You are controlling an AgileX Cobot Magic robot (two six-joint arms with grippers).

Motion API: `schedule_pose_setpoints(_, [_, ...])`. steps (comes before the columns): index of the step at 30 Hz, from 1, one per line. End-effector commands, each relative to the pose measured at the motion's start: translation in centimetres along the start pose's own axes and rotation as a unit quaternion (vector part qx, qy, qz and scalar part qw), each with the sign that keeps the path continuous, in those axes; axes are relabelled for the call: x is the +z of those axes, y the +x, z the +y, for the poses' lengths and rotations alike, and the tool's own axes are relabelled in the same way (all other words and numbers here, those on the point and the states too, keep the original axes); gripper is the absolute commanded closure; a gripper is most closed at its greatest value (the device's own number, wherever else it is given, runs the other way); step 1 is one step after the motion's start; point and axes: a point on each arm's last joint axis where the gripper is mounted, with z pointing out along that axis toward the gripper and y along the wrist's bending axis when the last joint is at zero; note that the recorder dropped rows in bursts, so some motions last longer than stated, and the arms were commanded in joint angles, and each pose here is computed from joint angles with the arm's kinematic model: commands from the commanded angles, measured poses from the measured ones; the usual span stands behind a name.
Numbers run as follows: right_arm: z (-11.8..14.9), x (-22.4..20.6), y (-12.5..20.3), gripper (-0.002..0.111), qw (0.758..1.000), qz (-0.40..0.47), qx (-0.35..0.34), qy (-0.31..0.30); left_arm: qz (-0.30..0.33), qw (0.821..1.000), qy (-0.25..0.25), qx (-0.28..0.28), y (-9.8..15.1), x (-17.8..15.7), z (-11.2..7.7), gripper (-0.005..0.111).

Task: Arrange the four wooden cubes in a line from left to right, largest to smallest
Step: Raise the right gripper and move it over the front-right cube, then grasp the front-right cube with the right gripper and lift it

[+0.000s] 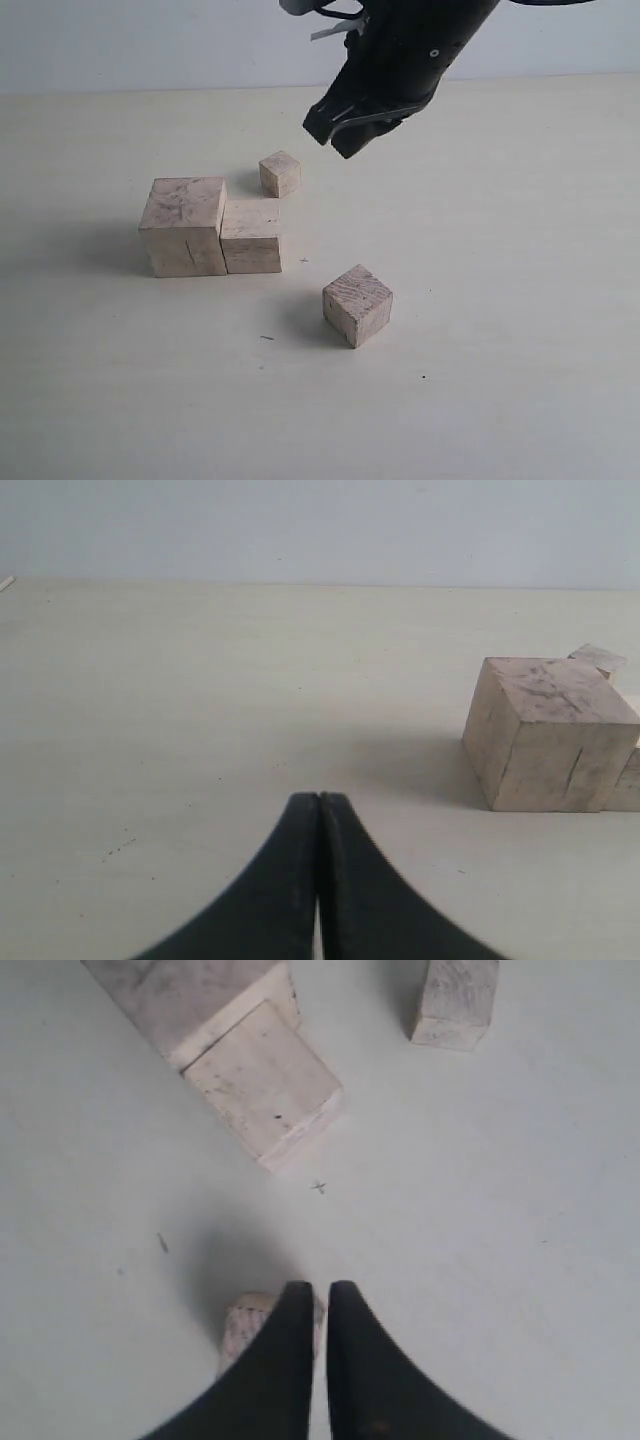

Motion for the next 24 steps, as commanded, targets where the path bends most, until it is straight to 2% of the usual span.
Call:
schedule_pose_setpoints(1, [0.5, -0.6, 0.6, 0.108, 0.997, 0.023, 0.074, -0.021, -0.008, 1.0, 0.001, 0.002, -0.1, 0.0, 0.0, 0.107])
schedule_pose_setpoints(3, [0.6, -0.3, 1.2, 0.108, 0.994, 0.036, 0.102, -0.022, -0.008, 1.0, 0.001, 0.002, -0.1, 0.0, 0.0, 0.107])
schedule_pose_setpoints(10, [2.7, 3.3, 5.7, 0.108, 0.993, 0.067, 0.098, -0.023, -0.008, 1.0, 0.001, 0.002, -0.1, 0.0, 0.0, 0.107])
schedule_pose_setpoints(13, [3.5, 4.7, 6.7, 0.102, 0.994, 0.066, 0.089, -0.018, -0.008, 1.0, 0.001, 0.002, -0.1, 0.0, 0.0, 0.107])
schedule_pose_setpoints(15, [3.5, 5.2, 7.0, 0.093, 0.995, 0.064, 0.07, -0.008, -0.008, 1.0, 0.001, 0.002, -0.1, 0.0, 0.0, 0.107])
schedule_pose_setpoints(17, [3.5, 5.5, 6.9, 0.078, 0.996, 0.065, 0.055, -0.004, -0.008, 1.0, 0.001, 0.002, -0.1, 0.0, 0.0, 0.107])
schedule_pose_setpoints(18, [3.4, 5.8, 6.9, 0.06, 0.997, 0.063, 0.055, -0.001, -0.008, 1.0, 0.001, 0.002, -0.1, 0.0, 0.0, 0.107])
schedule_pose_setpoints(20, [3.3, 6.5, 6.9, 0.035, 0.996, 0.065, 0.057, 0.001, -0.008, 1.0, 0.001, 0.002, -0.1, 0.0, 0.0, 0.107])
schedule_pose_setpoints(22, [3.0, 7.7, 7.0, 0.026, 0.995, 0.075, 0.061, 0.002, -0.008, 1.0, 0.001, 0.002, -0.1, 0.0, 0.0, 0.107])
schedule_pose_setpoints(24, [2.7, 8.9, 7.1, 0.026, 0.994, 0.081, 0.07, 0.009, -0.008, 1.0, 0.001, 0.002, -0.1, 0.0, 0.0, 0.107])
